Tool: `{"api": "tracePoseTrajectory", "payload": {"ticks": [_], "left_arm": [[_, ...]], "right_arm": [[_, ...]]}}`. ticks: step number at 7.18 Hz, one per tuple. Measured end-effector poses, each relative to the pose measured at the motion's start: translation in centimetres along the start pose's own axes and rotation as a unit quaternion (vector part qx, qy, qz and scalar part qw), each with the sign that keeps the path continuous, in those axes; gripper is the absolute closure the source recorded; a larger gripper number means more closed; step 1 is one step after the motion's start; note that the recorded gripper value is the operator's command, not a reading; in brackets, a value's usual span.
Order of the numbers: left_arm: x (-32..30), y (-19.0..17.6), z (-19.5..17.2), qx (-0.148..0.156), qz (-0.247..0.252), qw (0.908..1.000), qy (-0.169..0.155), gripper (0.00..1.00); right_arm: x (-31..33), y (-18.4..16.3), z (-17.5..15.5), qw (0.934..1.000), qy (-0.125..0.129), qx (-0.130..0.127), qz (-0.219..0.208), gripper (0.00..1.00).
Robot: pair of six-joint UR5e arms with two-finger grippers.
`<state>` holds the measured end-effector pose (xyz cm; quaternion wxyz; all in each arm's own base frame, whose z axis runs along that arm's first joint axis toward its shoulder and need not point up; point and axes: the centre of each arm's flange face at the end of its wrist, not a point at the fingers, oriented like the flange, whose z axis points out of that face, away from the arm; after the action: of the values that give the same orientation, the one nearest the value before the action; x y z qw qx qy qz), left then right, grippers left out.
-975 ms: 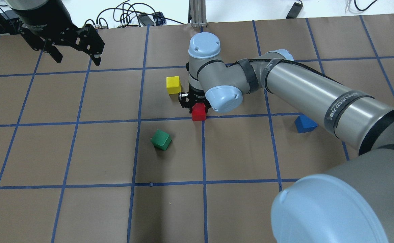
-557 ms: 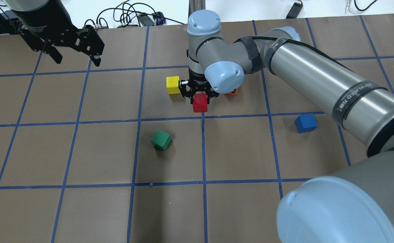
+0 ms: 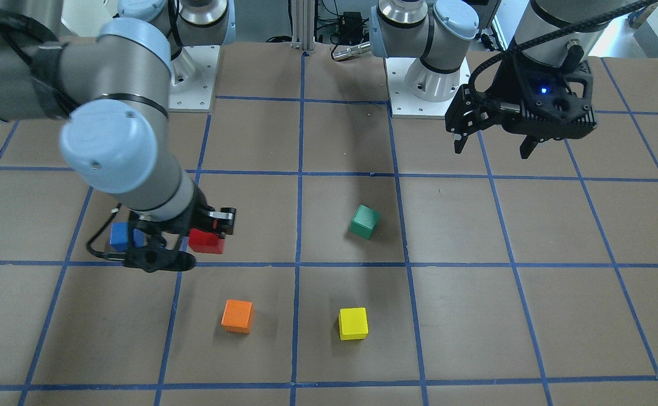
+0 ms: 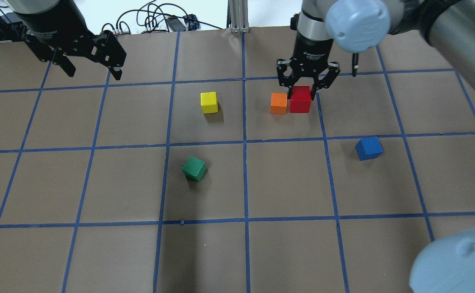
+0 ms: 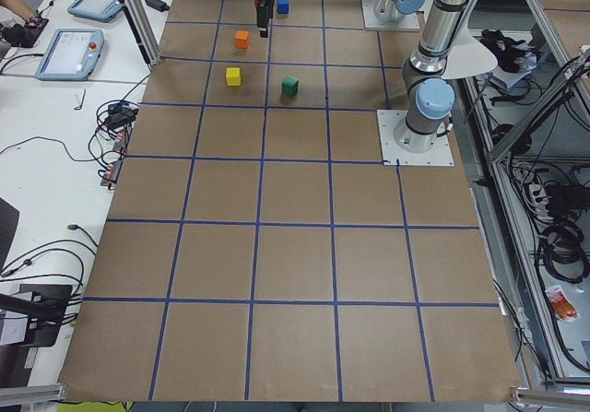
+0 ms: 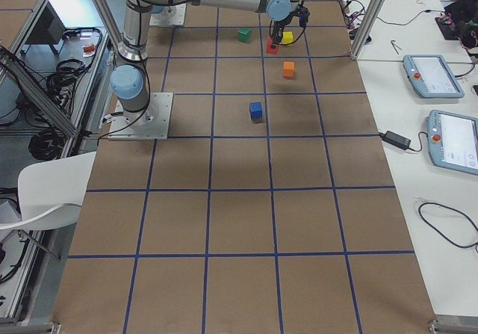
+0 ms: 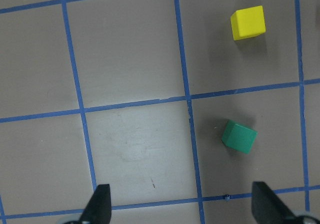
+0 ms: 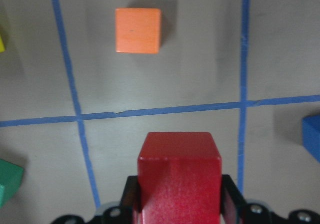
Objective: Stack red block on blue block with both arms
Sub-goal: 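Carry the red cube with the right gripper above the blue cube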
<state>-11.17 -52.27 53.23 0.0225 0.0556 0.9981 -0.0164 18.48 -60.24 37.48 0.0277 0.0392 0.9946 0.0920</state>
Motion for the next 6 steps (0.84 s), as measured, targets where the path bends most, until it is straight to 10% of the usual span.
{"api": "tracePoseTrajectory", "payload": {"ticks": [6], "left_arm": [[0.1,-0.2,0.3,-0.002,-0.002,1.0000,0.005,0.00]], "right_arm": [[18.8,2.3,6.2,0.9975,0.012,0.001,-0.069,1.00]]}}
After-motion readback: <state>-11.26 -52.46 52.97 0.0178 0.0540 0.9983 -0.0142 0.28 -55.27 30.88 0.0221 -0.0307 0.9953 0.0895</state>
